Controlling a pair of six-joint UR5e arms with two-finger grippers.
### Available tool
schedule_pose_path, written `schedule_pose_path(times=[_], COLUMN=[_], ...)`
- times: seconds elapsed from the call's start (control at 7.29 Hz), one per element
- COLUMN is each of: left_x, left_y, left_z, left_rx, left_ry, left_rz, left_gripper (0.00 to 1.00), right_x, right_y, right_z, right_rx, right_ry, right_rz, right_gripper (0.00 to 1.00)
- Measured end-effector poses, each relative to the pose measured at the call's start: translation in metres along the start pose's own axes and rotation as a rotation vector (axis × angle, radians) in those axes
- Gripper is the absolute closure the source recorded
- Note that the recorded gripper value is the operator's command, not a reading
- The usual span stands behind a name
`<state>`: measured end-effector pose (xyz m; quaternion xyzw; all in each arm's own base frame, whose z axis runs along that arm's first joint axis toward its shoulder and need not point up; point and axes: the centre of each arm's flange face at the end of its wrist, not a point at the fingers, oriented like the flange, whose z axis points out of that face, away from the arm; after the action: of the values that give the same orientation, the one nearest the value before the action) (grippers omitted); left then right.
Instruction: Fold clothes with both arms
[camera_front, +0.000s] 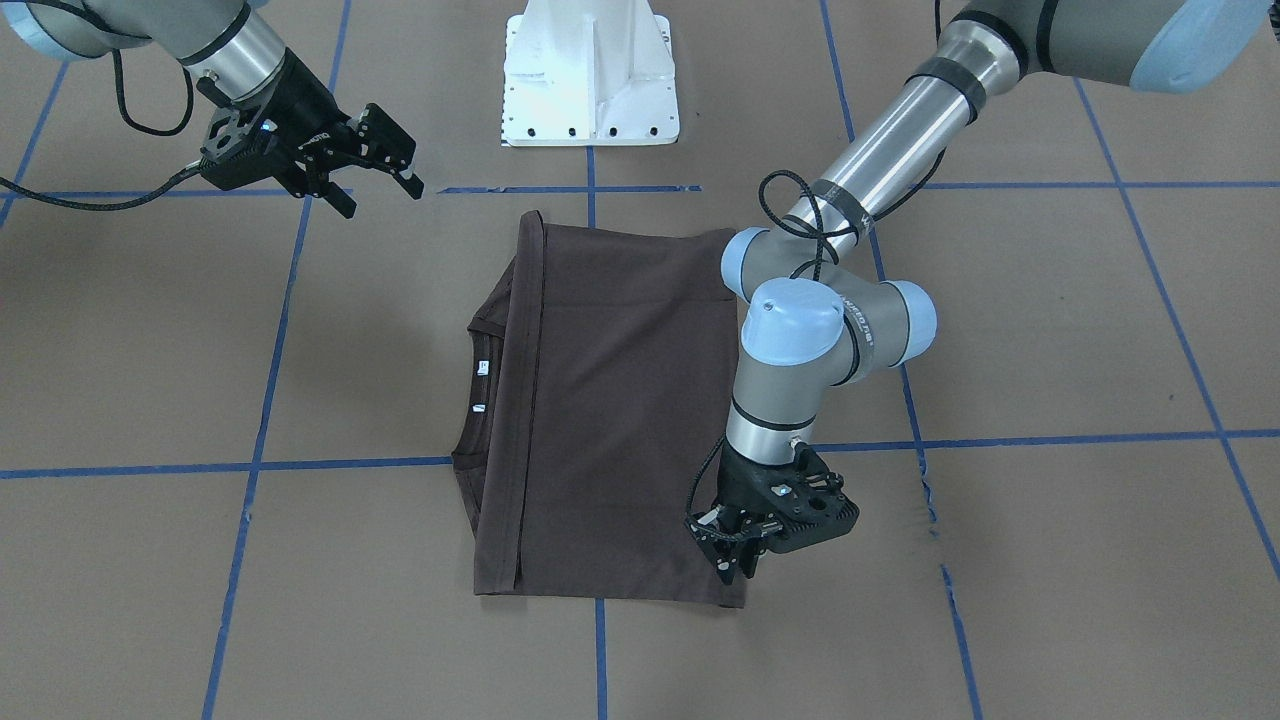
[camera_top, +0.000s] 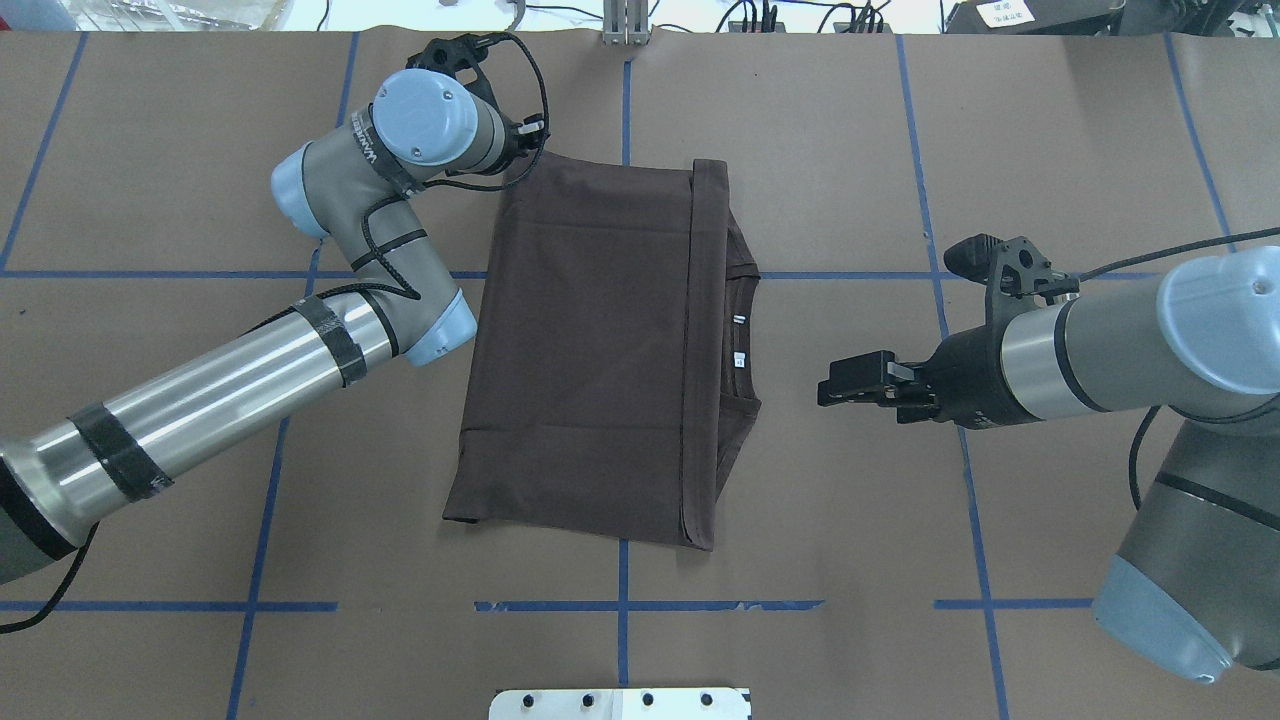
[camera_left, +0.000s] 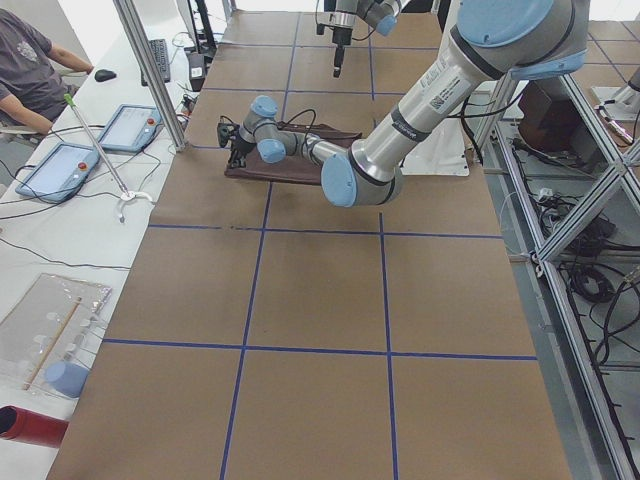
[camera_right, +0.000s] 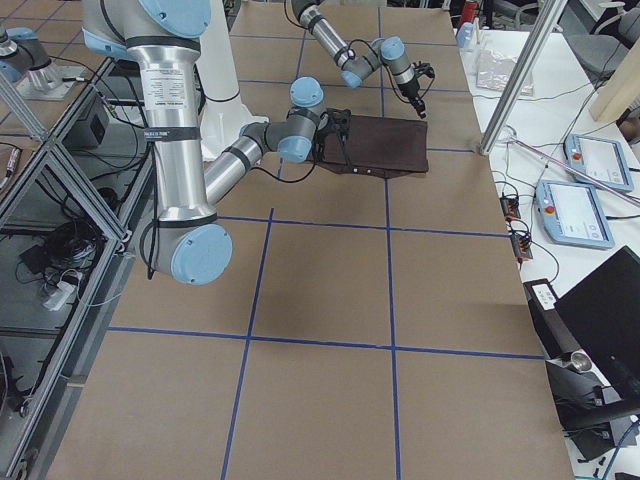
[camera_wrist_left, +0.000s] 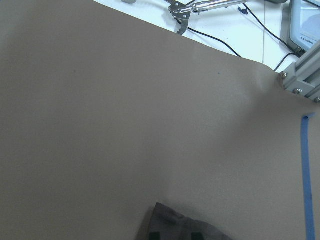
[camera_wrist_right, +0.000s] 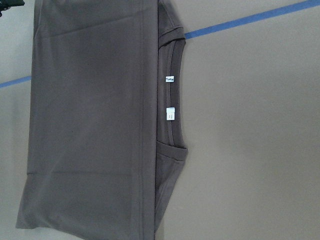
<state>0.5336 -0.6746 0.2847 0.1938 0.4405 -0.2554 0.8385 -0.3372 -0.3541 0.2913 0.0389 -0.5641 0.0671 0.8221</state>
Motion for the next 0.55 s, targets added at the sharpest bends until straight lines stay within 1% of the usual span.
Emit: schedule_pose_path(times=[0.27, 0.41, 0.55], left_x=[-0.018, -0.025, -0.032], left_y=[-0.031, -0.045, -0.049], left_z=[-0.001, -0.004, -0.008], left_rx=[0.039, 0.033, -0.014], left_ry=[-0.020, -0.026, -0.031], left_rz=[-0.001, 0.008, 0.014], left_gripper=[0.01, 0.00, 0.00], right_x=[-0.002, -0.005, -0.012], right_y=[0.000, -0.003, -0.007], right_z=[0.003, 0.008, 0.017], right_rx=[-0.001, -0.002, -0.003], right_ry=[0.004, 0.016, 0.050], right_rz=[0.000, 0.004, 0.014], right_gripper=[0.00, 0.00, 0.00])
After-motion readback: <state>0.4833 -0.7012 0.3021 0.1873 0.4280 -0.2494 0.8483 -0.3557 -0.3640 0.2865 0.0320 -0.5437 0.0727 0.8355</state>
